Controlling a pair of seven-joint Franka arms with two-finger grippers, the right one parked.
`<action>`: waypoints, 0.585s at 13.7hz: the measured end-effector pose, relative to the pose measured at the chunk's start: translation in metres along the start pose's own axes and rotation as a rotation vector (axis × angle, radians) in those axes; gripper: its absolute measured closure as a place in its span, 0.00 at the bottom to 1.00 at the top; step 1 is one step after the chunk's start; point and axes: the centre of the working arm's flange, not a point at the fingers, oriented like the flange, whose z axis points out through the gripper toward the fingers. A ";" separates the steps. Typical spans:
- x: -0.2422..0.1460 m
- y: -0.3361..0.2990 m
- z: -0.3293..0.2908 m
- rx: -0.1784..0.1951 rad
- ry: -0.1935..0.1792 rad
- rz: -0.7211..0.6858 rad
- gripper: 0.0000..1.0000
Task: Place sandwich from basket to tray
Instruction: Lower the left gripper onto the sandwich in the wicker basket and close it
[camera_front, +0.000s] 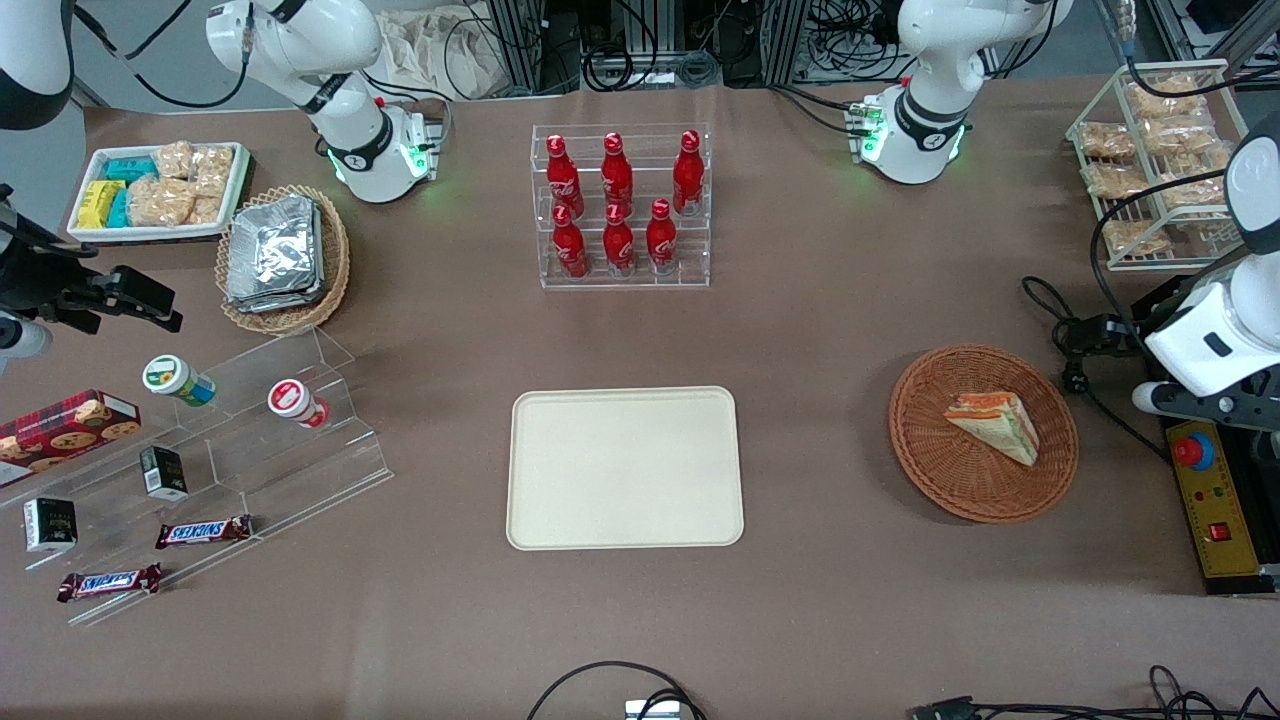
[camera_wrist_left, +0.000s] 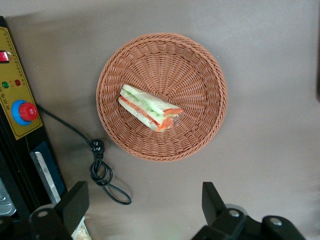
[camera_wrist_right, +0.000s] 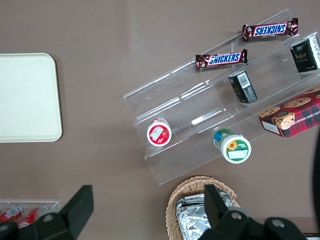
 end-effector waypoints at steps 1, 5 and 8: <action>0.000 -0.001 0.000 0.000 0.000 -0.002 0.00; 0.002 -0.006 0.004 -0.003 -0.005 -0.012 0.00; 0.006 -0.023 0.019 -0.013 -0.030 -0.230 0.00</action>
